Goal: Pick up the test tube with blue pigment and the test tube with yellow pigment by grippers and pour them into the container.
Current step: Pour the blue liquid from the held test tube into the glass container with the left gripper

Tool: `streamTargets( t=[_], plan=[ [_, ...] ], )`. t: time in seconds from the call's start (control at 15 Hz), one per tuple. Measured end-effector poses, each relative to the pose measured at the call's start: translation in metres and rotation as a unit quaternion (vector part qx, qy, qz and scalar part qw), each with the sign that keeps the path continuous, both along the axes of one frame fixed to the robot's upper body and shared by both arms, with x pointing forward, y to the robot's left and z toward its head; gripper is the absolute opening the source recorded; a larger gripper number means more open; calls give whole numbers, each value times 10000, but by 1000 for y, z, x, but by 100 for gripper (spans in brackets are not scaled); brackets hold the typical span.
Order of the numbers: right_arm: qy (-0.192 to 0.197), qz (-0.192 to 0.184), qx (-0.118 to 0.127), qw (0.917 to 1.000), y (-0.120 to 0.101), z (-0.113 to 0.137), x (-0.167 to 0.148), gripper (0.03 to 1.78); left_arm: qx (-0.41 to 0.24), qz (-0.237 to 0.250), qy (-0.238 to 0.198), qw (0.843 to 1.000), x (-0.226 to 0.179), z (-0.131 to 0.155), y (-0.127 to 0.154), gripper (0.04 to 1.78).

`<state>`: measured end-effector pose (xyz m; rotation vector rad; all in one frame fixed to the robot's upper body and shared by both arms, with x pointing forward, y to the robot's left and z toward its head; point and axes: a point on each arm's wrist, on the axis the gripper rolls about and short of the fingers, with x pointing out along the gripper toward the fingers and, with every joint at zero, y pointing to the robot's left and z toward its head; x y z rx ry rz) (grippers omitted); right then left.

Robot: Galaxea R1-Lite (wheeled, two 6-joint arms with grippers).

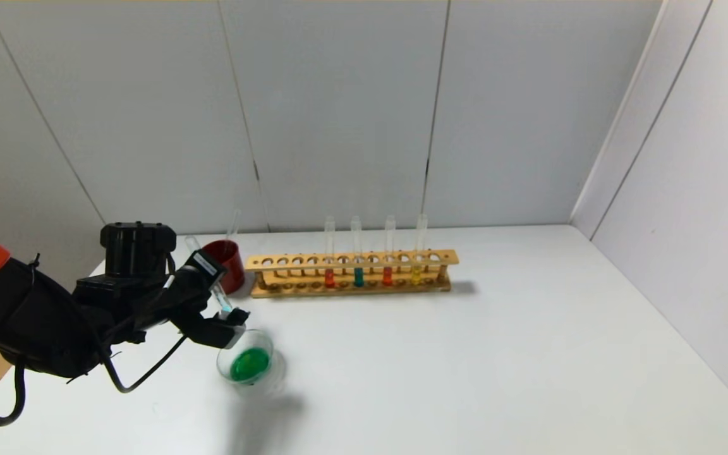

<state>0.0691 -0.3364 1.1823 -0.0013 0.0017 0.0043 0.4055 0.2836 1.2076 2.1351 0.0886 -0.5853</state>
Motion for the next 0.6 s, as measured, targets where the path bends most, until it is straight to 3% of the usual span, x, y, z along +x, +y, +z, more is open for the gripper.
streamTargets(
  t=[0.33,0.6],
  plan=[
    [0,0,0,10000,0,0,0,175,95,-129,-165,9997,0,5,-5,34],
    [0,-2,0,10000,0,0,0,175,487,-437,-611,9960,-4,16,-11,34]
  ],
)
